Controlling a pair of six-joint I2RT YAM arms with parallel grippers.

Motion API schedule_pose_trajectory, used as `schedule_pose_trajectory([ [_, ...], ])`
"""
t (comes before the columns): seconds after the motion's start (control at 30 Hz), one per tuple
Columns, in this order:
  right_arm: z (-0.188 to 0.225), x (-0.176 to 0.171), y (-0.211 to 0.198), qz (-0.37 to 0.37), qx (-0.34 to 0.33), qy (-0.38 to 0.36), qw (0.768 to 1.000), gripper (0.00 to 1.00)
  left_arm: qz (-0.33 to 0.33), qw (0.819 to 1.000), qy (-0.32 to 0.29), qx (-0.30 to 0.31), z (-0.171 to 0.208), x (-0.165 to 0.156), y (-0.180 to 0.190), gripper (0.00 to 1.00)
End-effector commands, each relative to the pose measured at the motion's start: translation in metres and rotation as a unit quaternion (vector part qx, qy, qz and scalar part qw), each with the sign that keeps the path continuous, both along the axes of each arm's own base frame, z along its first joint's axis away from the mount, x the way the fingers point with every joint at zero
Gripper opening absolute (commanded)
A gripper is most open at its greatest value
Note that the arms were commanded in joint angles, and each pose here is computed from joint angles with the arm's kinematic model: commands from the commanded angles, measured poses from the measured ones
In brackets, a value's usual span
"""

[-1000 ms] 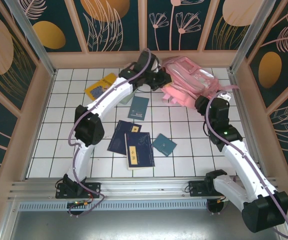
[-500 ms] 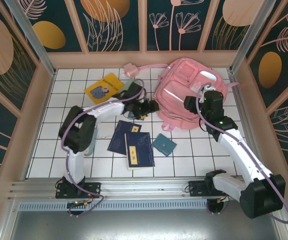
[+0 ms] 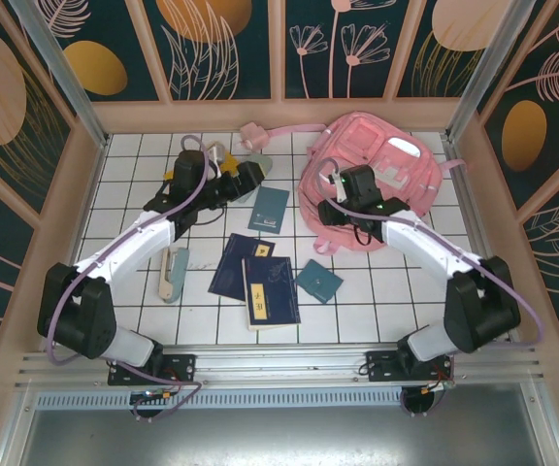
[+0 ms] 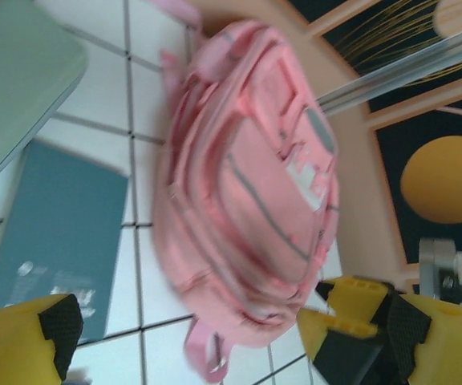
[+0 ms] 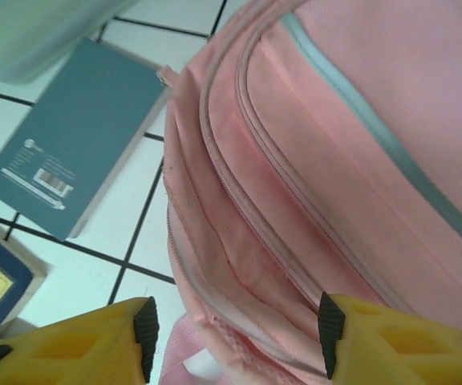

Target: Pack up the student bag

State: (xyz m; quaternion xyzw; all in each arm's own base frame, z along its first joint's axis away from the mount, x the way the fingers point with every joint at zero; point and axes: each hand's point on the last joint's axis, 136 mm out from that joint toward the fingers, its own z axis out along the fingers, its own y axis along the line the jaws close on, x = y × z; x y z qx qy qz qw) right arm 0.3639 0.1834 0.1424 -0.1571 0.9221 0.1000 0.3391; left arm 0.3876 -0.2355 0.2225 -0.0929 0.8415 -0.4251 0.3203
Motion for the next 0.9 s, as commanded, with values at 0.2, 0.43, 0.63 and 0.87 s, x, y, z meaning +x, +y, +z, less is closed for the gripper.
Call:
schedule_pose_trajectory([
  [0.2, -0.039, 0.005, 0.017, 0.033, -0.029, 0.069, 0.997, 0.58, -0.002, 0.995, -0.098, 0.020, 0.056, -0.022, 0.019, 0.99],
  [0.43, -0.059, 0.013, 0.015, 0.018, -0.043, 0.083, 0.995, 0.57, 0.022, 0.989, -0.145, 0.023, 0.069, -0.033, 0.034, 0.96],
  [0.63, -0.049, 0.024, 0.009, -0.010, -0.026, 0.065, 0.998, 0.36, 0.024, 0.988, -0.147, 0.028, 0.067, -0.037, 0.037, 0.96],
  [0.87, -0.033, 0.024, 0.007, -0.011, 0.034, 0.069, 0.997, 0.35, 0.017, 0.989, -0.142, 0.019, 0.063, -0.038, 0.034, 0.96],
])
